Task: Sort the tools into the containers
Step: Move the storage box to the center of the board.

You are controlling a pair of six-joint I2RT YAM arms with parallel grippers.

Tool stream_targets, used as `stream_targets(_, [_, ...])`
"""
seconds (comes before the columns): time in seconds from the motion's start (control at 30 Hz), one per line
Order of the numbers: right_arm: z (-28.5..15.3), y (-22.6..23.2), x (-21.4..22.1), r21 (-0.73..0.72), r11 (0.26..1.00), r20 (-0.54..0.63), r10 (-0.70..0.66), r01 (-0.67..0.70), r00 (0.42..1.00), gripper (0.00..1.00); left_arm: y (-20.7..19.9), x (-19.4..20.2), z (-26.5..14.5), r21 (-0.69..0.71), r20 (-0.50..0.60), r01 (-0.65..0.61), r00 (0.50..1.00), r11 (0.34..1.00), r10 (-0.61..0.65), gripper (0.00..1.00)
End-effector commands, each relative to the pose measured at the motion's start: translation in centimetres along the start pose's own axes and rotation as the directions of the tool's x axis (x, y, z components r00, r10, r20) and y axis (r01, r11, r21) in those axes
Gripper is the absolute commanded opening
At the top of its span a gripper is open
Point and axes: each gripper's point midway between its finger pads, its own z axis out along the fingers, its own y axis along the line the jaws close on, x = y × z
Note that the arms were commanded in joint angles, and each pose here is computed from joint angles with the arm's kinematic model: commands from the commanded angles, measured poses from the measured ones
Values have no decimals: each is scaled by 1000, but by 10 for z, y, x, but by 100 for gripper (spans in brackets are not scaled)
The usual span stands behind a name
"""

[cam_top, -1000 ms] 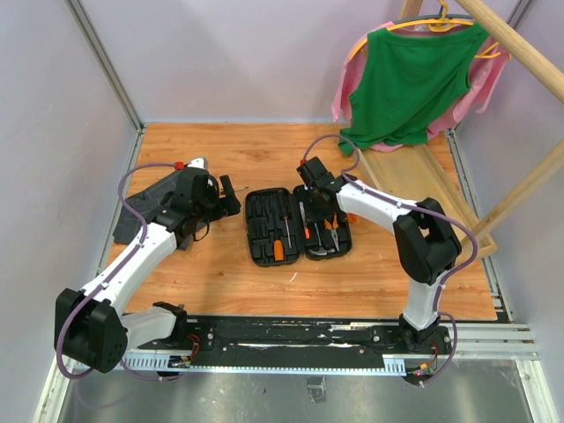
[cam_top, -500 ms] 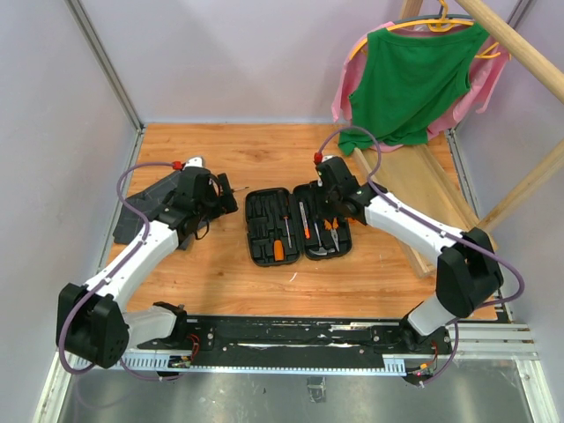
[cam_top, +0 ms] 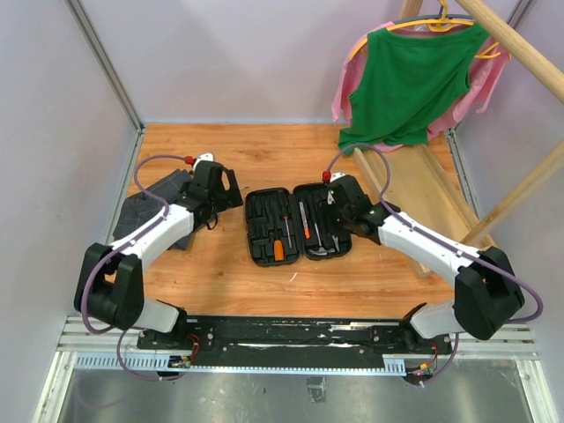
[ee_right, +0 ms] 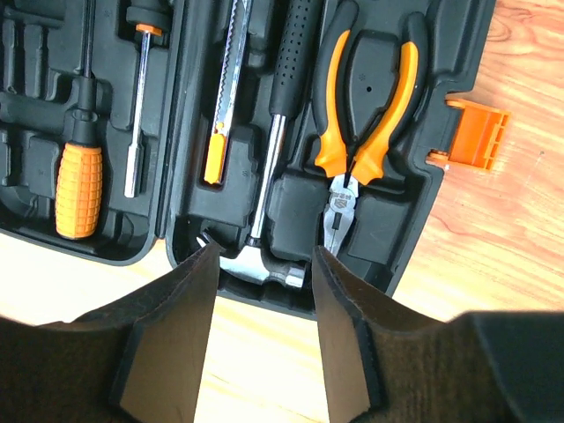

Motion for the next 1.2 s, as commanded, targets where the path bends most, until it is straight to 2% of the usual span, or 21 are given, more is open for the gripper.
stream_targets(0.0, [-11,-4,-6,11,1000,44,-21,21,999,49,-14,-18,13,37,40,20,999,999,-22,99])
stream_targets(0.23, [-15,-11,-2,37,999,57,6,-8,998,53,-37,31,23,187,-109,88,992,978,-68,99])
stream_targets(0.57, [-17,-4,-5,6,1000,59,23,-23,998,57,-54,63,33,277,-205,121,977,953,-65,99])
stream_targets(0.93, [-18,1,0,-31,999,52,31,-29,998,57,-107,85,21,395,-249,104,969,913,-2,98])
stream_targets(1.17, [-19,-9,11,9,999,54,40,-40,998,57,-133,71,11,426,-198,39,979,904,51,98])
